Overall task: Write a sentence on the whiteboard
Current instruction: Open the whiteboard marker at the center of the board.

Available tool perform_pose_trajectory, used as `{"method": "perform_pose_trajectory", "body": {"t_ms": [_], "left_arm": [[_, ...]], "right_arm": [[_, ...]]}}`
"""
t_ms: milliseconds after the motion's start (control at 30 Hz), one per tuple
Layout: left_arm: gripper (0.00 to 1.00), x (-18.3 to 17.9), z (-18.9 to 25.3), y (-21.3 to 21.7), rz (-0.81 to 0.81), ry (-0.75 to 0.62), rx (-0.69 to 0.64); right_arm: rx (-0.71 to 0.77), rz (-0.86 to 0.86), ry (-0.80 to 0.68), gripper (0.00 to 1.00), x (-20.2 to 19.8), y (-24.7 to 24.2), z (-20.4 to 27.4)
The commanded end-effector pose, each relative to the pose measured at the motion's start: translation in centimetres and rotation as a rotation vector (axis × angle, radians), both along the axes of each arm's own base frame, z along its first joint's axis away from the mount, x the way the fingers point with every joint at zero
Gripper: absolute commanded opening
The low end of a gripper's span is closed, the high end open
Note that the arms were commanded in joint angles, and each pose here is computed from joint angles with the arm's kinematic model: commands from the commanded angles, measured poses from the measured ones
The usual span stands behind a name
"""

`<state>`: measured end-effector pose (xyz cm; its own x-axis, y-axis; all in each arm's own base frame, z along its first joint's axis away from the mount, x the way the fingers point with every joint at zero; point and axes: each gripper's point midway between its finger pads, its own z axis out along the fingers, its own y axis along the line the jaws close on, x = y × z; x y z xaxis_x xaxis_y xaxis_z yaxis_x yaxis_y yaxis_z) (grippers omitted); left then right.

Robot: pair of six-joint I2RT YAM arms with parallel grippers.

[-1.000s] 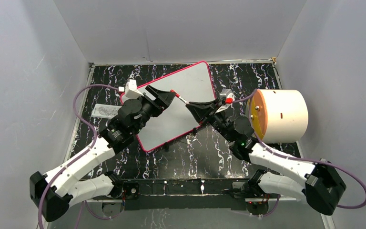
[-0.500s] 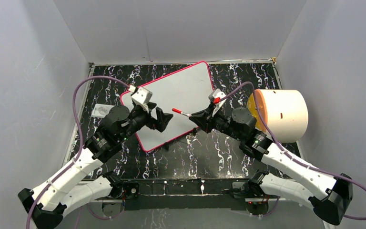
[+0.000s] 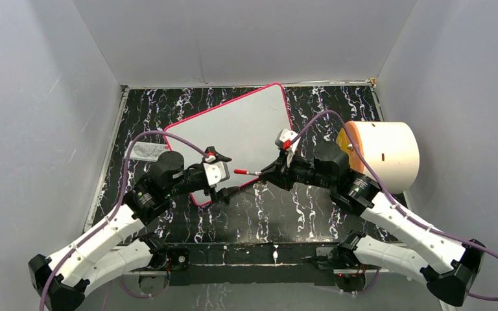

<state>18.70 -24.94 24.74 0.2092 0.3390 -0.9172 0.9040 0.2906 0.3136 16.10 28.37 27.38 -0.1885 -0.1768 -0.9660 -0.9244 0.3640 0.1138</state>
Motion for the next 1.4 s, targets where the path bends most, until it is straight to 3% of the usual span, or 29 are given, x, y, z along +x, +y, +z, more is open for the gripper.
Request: {"method": "perform_pose_trajectory", "body": {"t_ms": [0,200,433,767,867,1033,1367], "left_arm": [[0.75,-0.9,1.1,-1.7,-0.149,-0.091,0.001],[0.65,-1.1,0.6,-2.8,-0.206,-0.066,-0.004],[0.42,-1.3,0.5,-3.1,-0.224,-0.040,-0.006],[0.34,-1.6,-0.2,-3.7,-0.255,0.011,-0.005],[0.25,-1.4,-0.6,-3.7,-0.245,0.018,0.004],[0.01,-1.4,-0.8,-3.6,-0.242,0.030,0.016],[0.00,-0.7,-2.8,-2.3,-0.209,0.052,0.073]], "right_arm": [[0.026,0.091,-0.062,0.00,-1.1,0.4,2.2],[0.027,0.123,-0.066,0.00,-1.5,0.7,2.2],[0.027,0.144,-0.071,0.00,-1.7,0.8,2.0],[0.033,0.161,-0.059,0.00,-1.8,1.2,1.8],[0.034,0.161,-0.056,0.00,-1.9,1.2,1.8],[0.034,0.159,-0.056,0.00,-2.0,1.0,1.7],[0.010,0.205,-0.070,0.00,-3.3,0.2,1.6]]}}
